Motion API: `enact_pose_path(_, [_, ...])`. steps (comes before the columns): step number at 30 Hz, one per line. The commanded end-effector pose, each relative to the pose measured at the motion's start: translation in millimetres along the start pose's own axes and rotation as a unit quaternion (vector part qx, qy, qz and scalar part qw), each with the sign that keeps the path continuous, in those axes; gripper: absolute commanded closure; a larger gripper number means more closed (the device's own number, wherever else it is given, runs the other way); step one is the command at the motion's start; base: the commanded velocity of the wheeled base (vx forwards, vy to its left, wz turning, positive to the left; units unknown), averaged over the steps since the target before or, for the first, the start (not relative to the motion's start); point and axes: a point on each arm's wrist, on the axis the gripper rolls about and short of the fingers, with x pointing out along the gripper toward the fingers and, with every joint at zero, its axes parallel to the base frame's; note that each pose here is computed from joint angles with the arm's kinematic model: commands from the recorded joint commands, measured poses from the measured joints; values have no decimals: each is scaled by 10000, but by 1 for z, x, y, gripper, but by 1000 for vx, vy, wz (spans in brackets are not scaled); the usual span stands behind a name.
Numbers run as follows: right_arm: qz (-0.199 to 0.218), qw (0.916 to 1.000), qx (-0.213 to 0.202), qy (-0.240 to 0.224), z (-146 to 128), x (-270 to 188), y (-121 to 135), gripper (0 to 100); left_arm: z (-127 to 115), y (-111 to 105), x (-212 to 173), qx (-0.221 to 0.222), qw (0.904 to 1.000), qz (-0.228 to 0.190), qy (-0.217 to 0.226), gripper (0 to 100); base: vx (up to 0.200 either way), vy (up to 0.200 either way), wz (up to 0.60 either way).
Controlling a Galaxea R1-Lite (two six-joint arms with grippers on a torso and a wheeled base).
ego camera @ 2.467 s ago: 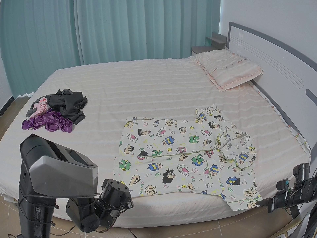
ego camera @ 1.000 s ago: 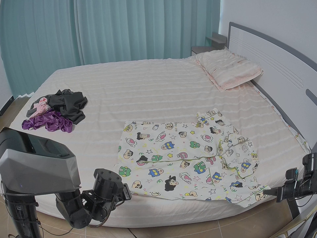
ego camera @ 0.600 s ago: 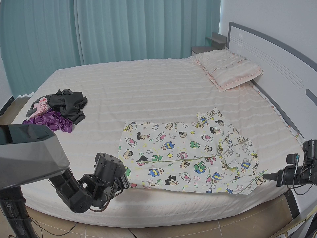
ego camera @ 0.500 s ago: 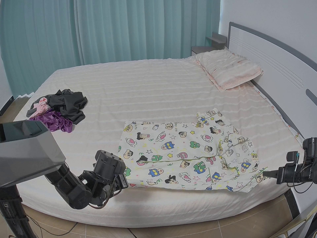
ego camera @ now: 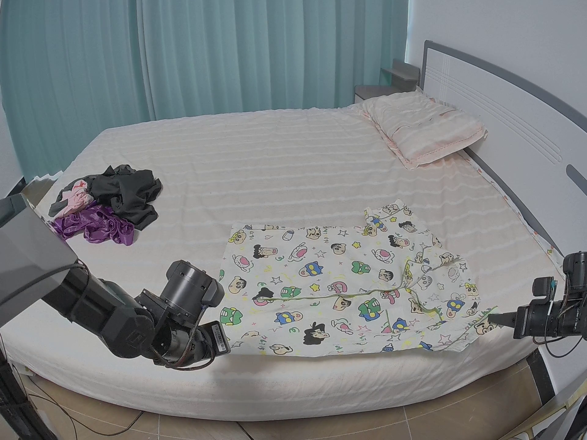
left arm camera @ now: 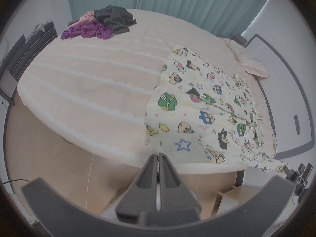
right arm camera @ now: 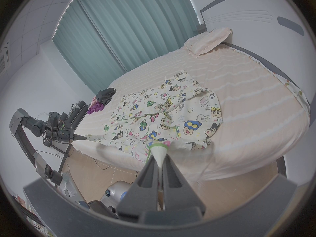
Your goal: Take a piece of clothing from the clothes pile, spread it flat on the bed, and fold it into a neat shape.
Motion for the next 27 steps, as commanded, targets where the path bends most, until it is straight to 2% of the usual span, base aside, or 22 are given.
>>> enact_pose_path(1, [2, 10000, -58, 27, -8, -6, 5, 100, -2, 2, -6, 22, 9998, -18, 178, 100, 0, 0, 0])
enact_pose_path(11, [13, 9996, -101, 266, -24, -10, 9, 100, -16, 14, -5, 130, 9983, 264, 503, 100, 0, 0, 0])
enact_pose_path(15, [28, 9995, -119, 303, -24, -10, 9, 100, -16, 14, -3, 126, 9984, 243, 504, 100, 0, 0, 0])
enact_pose_path(18, [42, 9994, -119, 311, -24, -9, 9, 100, -22, 17, 6, 153, 9966, 211, 787, 100, 0, 0, 0])
enact_pose_path(20, [43, 9994, -110, 323, -25, -9, 9, 100, -26, 18, 13, 168, 9965, 91, 815, 100, 0, 0, 0])
enact_pose_path(21, [45, 9994, -104, 342, -26, -9, 9, 100, -28, 20, 16, 165, 9968, 25, 786, 0, 0, 0, 0])
enact_pose_path(26, [60, 9994, -104, 340, -26, -9, 9, 100, -41, 27, 37, 410, 9976, -270, 487, 0, 0, 0, 0])
enact_pose_path(27, [61, 9993, -99, 346, -26, -9, 9, 100, -44, 33, 42, 612, 9967, -370, 381, 0, 0, 0, 0])
